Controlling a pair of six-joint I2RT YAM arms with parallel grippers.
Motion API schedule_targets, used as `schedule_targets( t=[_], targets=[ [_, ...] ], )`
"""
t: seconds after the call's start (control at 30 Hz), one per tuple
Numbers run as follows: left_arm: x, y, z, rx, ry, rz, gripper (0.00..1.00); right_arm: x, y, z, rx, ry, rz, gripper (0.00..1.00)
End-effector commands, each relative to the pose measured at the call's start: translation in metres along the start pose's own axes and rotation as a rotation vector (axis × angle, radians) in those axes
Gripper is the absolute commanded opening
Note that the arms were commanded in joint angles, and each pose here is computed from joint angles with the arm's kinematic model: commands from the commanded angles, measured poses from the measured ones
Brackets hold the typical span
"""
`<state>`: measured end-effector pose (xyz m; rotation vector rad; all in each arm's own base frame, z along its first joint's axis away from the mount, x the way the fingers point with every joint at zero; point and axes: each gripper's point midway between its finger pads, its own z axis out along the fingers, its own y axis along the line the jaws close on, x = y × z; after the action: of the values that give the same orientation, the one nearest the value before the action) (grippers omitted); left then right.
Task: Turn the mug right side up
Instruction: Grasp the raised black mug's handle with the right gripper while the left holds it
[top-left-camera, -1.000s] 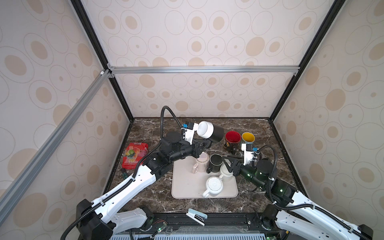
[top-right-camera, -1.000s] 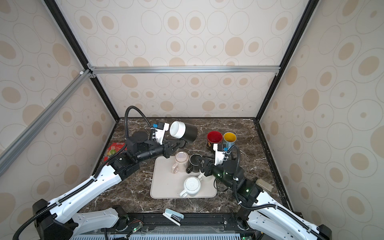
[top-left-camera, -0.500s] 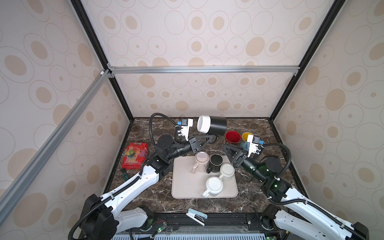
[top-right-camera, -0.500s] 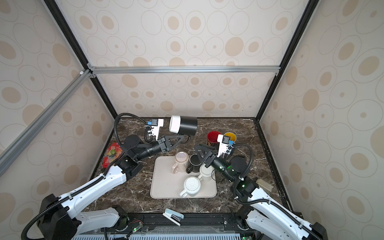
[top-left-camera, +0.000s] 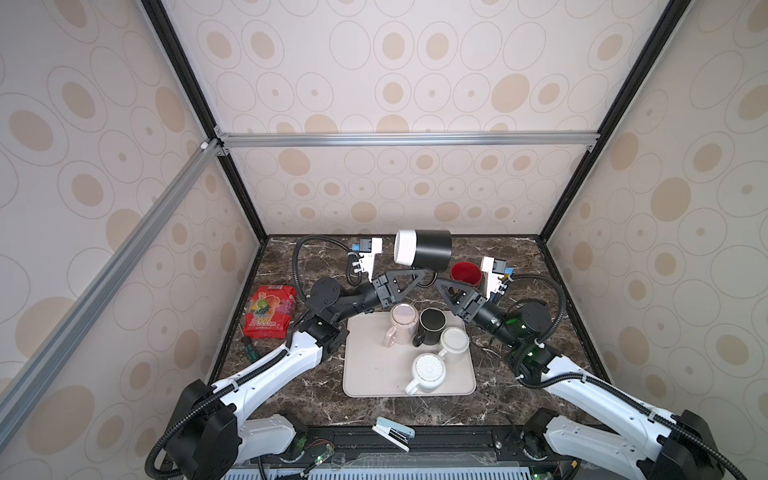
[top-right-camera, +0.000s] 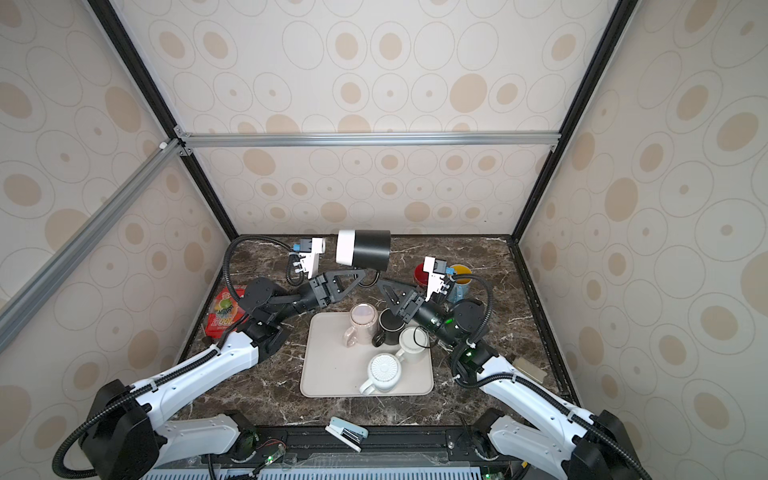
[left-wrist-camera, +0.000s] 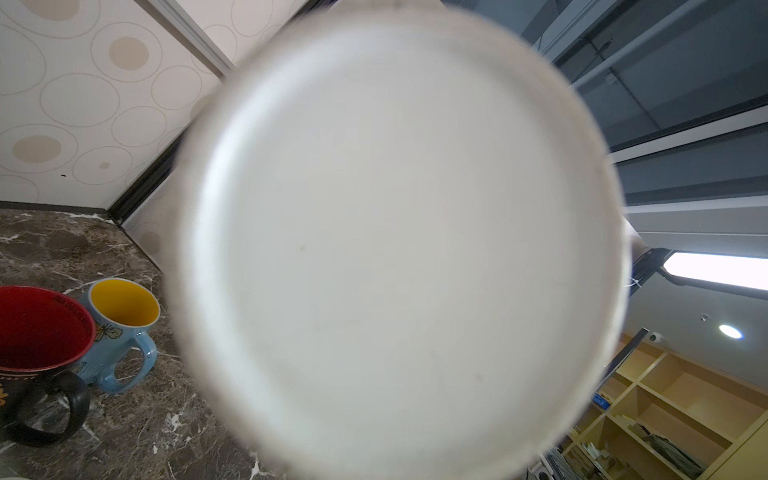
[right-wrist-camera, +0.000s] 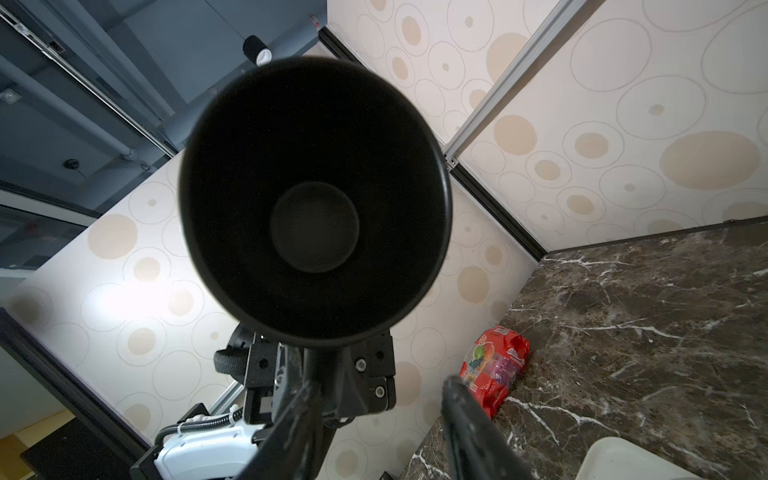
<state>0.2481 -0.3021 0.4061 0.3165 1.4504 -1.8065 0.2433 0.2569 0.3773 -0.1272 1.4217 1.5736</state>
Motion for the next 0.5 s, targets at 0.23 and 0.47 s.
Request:
schedule_targets(
  t=[0.23,0.47],
  targets=[
    [-0.015,-0.04,-0.002,0.149,-0.041,0.074,0.0,-0.022,0.034,0.011,-0.118,-0.034,-0.024,0.41],
    [-0.007,-0.036,0.002,0.168,-0.023,0.047,0.0,-0.025,0.031,0.017,-0.113,-0.048,-0.019,0.35]
  ],
)
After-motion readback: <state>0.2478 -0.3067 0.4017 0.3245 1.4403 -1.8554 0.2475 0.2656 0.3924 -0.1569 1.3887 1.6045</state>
